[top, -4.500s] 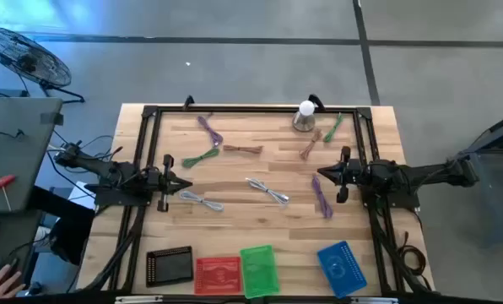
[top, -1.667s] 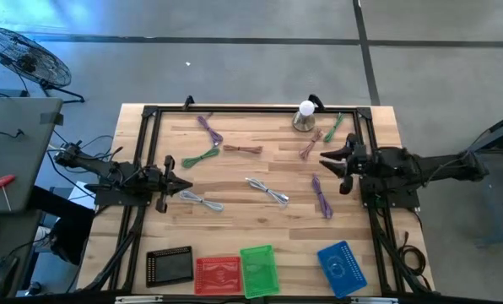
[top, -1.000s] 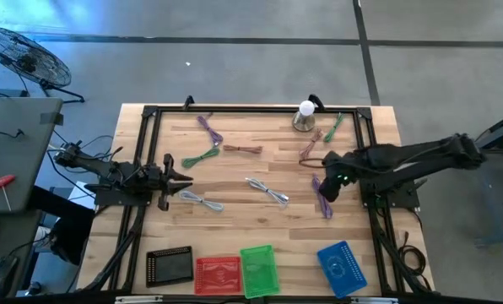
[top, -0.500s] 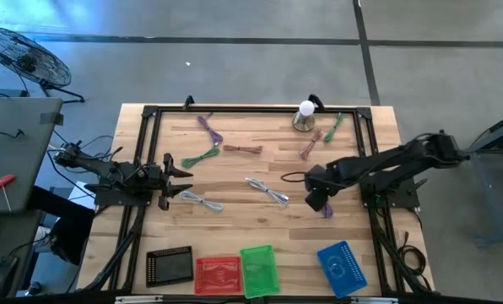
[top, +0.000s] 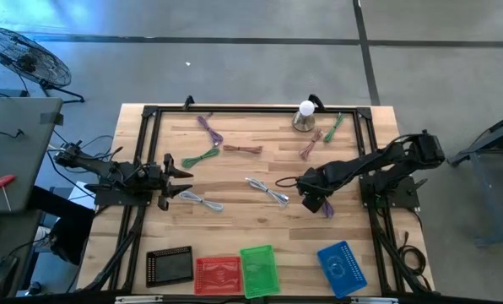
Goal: Pick & Place USB Port
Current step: Put the bottom purple charger cable into the black bin
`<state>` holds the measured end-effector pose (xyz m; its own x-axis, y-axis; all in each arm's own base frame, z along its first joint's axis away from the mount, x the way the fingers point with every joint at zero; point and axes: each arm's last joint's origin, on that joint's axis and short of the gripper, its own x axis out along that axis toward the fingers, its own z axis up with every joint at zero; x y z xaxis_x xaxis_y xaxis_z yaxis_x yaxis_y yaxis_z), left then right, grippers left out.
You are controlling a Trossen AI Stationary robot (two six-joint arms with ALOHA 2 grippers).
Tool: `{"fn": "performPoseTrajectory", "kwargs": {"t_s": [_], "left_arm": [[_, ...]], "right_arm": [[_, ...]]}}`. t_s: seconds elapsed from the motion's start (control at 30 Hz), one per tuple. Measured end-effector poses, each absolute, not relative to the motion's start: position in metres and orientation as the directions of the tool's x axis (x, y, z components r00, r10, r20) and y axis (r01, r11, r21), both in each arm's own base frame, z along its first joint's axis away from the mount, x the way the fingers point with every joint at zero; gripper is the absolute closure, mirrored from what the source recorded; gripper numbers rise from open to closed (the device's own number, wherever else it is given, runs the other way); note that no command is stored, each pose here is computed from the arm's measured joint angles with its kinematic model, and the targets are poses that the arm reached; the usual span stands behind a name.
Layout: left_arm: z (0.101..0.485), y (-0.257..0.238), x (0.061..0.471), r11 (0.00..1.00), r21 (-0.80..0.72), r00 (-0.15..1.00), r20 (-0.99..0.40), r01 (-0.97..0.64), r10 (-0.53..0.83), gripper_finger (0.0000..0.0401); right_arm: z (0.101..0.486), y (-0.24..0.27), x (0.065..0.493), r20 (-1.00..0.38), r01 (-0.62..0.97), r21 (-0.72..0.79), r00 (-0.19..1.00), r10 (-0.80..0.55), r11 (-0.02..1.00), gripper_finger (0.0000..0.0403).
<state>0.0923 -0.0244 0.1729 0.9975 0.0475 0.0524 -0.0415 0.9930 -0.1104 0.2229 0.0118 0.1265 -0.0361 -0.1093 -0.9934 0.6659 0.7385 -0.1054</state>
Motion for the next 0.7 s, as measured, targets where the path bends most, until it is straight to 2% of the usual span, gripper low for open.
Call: {"fn": "performPoseTrajectory", "kwargs": {"t_s": [0.13,0.17,0.37,0.47,0.57,0.7], "left_arm": [[0.173,-0.024,0.092,0.993,-0.109,0.997,0.053,-0.043,0.049,0.0238],[0.173,-0.024,0.092,0.993,-0.109,0.997,0.052,-0.043,0.049,0.0238],[0.173,-0.025,0.092,0.989,-0.141,0.998,0.055,-0.032,0.040,0.0238],[0.176,-0.024,0.092,0.989,-0.144,0.996,0.079,-0.033,0.045,0.0238],[0.185,-0.024,0.091,0.995,-0.098,0.984,0.174,-0.019,0.035,0.0238],[0.195,-0.028,0.089,0.994,-0.034,0.957,0.277,0.103,-0.090,0.0238]], "right_arm": [[0.133,0.012,0.228,-0.994,0.622,-0.086,0.002,-0.111,0.779,0.0369],[0.135,0.012,0.229,-0.993,0.611,-0.082,0.017,-0.117,0.787,0.0383],[0.167,0.017,0.248,-0.970,0.553,-0.001,0.202,-0.135,0.833,0.0393],[0.191,0.026,0.264,-0.930,0.483,0.064,0.347,-0.124,0.873,0.0392],[0.222,0.038,0.282,-0.841,0.368,0.104,0.529,-0.116,0.924,0.0395],[0.259,0.055,0.303,-0.680,0.169,0.115,0.732,-0.046,0.979,0.0394]]}}
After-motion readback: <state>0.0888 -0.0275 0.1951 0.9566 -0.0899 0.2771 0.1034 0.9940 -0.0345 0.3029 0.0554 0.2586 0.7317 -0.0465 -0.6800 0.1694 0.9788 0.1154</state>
